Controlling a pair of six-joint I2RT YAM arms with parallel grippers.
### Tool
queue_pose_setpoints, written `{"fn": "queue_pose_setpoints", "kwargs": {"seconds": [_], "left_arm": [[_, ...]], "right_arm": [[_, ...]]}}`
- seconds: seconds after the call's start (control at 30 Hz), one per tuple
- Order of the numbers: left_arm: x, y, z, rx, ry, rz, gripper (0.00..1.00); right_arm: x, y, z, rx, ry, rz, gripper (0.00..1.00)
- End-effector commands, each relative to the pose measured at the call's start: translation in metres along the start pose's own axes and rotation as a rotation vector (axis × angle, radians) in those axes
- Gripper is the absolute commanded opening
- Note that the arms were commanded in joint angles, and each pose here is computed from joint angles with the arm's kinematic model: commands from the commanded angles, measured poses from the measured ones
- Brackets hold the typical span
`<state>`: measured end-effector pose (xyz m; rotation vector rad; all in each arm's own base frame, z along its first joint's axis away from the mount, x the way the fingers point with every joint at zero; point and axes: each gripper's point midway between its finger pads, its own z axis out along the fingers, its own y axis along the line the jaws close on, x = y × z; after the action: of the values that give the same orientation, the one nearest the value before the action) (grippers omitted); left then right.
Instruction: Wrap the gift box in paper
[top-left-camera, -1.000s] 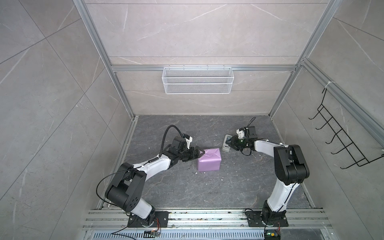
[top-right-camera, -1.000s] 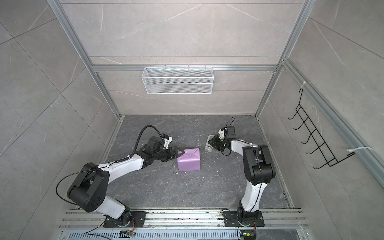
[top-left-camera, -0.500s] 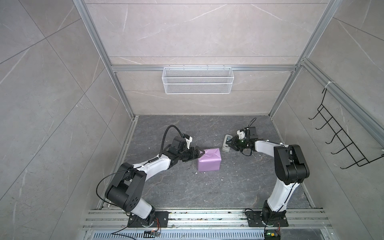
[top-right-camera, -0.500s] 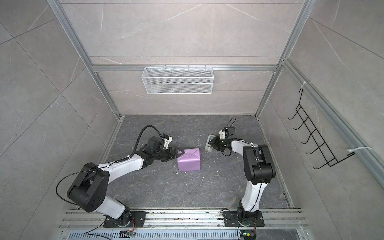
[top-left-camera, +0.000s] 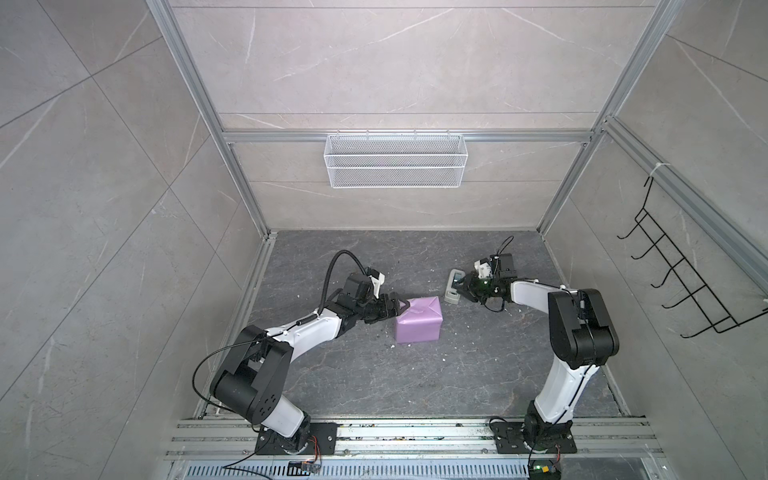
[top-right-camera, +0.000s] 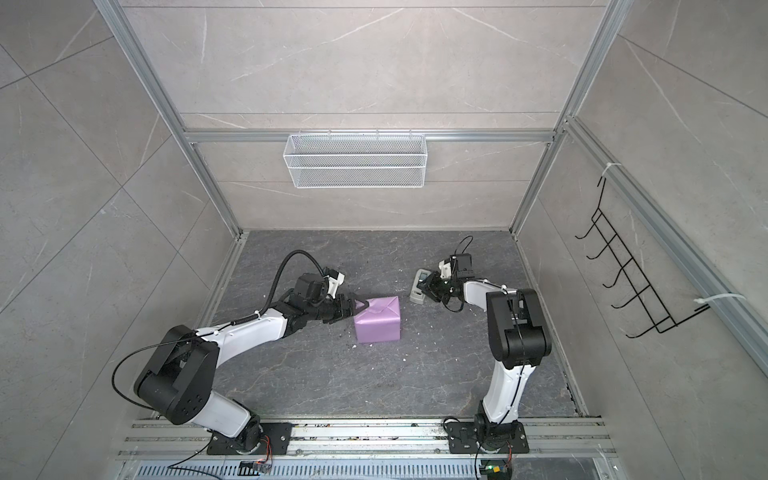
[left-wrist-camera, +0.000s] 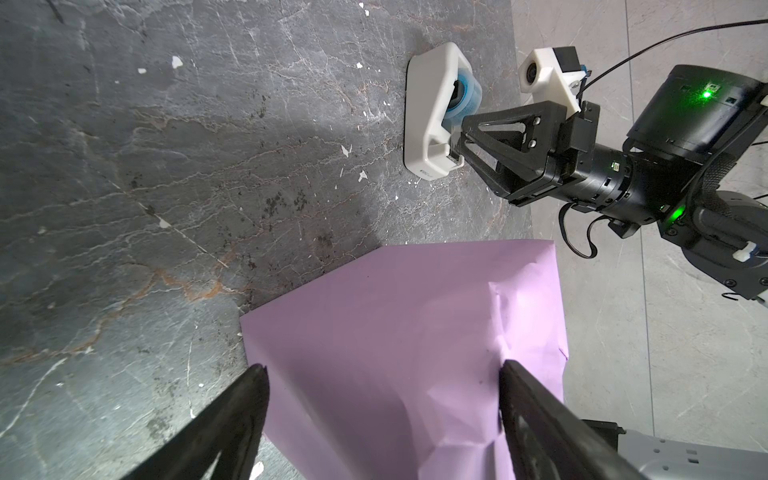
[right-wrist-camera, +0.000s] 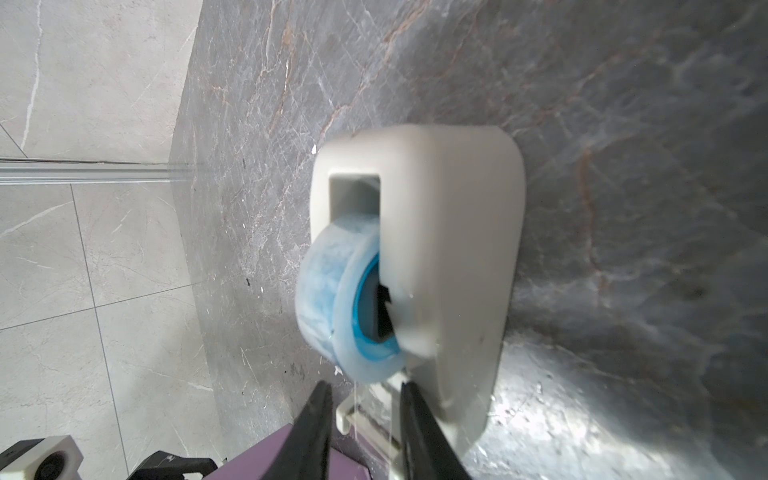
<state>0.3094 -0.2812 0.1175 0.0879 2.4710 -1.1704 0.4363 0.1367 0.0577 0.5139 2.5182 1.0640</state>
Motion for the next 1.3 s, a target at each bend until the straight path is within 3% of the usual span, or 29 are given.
{"fn": "queue_pose_setpoints", "kwargs": {"seconds": [0.0,0.37,0.93,1.27], "left_arm": [[0.016,0.015,0.004,-0.049,0.059,-0.01,0.87],[0.016,0.016,0.004,-0.049,0.059,-0.01,0.87],[0.017,0.015,0.003,-0.049,0.057,-0.01,0.87],[0.017,0.016,0.004,-0.05,0.058,-0.01,0.87]], "right_arm": [[0.013,-0.053,0.01,0.156,0.025,0.093,0.32],[0.019,-0.053,0.022,0.105,0.049,0.13,0.32],[0.028,-0.07,0.018,0.157,0.028,0.159,0.3],[0.034,-0.065,0.022,0.099,0.037,0.161,0.27]]}}
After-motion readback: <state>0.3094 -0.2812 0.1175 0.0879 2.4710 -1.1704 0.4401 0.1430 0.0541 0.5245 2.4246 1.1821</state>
